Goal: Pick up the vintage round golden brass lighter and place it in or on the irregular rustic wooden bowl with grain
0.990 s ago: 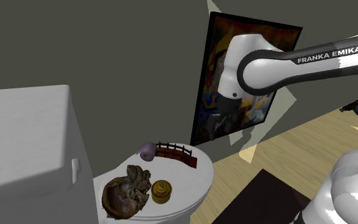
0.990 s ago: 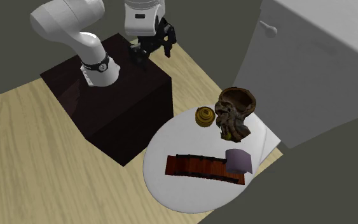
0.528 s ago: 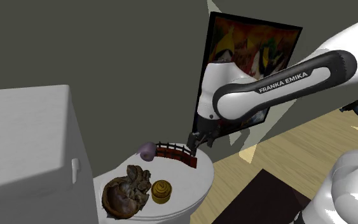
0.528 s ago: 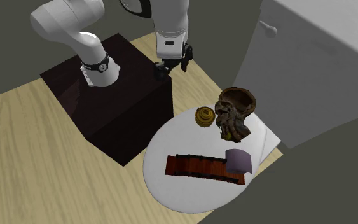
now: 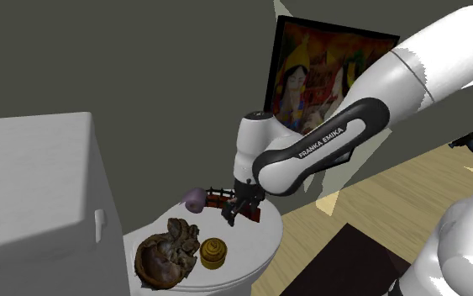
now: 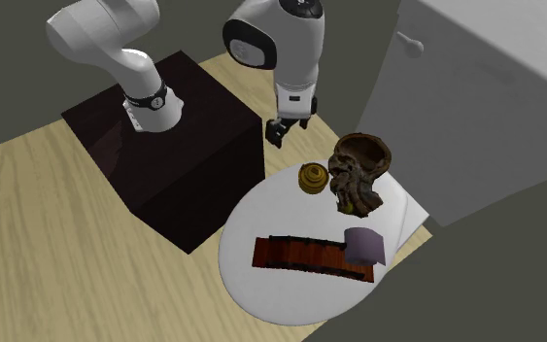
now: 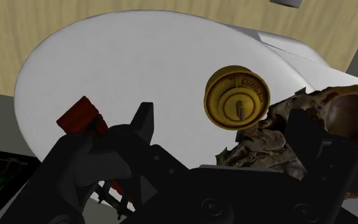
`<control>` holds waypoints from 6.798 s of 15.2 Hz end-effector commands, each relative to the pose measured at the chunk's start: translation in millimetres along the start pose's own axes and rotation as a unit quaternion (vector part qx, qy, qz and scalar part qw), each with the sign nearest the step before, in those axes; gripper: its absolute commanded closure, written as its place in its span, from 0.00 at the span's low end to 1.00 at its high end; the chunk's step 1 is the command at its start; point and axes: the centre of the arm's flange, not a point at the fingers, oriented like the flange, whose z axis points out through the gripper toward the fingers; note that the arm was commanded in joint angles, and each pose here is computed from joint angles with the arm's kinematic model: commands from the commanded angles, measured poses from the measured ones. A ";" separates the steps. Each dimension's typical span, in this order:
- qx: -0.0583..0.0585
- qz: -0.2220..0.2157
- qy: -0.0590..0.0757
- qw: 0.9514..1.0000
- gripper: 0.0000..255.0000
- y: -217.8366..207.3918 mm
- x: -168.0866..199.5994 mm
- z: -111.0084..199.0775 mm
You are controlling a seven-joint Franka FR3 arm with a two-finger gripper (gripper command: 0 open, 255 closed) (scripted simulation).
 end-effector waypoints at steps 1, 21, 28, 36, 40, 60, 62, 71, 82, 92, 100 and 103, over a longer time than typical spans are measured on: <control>-0.001 -0.001 0.001 1.000 0.00 -10.6 11.3 24.0; -0.009 -0.005 0.004 1.000 0.00 -68.0 55.0 165.6; -0.009 -0.005 0.004 1.000 1.00 -68.0 54.9 165.6; -0.009 -0.005 0.004 1.000 1.00 -68.0 55.0 165.6; -0.009 -0.005 0.004 1.000 1.00 -68.1 55.2 144.5; -0.009 -0.005 0.004 1.000 1.00 -68.4 56.5 38.9; -0.009 -0.005 0.004 1.000 1.00 -68.5 56.7 28.3; -0.009 -0.005 0.004 1.000 1.00 -91.5 69.4 -11.2; -0.009 -0.005 0.004 1.000 1.00 -217.8 137.2 -34.6; -0.009 -0.005 0.004 1.000 1.00 -241.5 149.5 3.2; -0.009 -0.005 0.004 1.000 1.00 -241.4 149.0 45.4; -0.009 -0.005 0.004 1.000 1.00 -241.3 148.8 61.3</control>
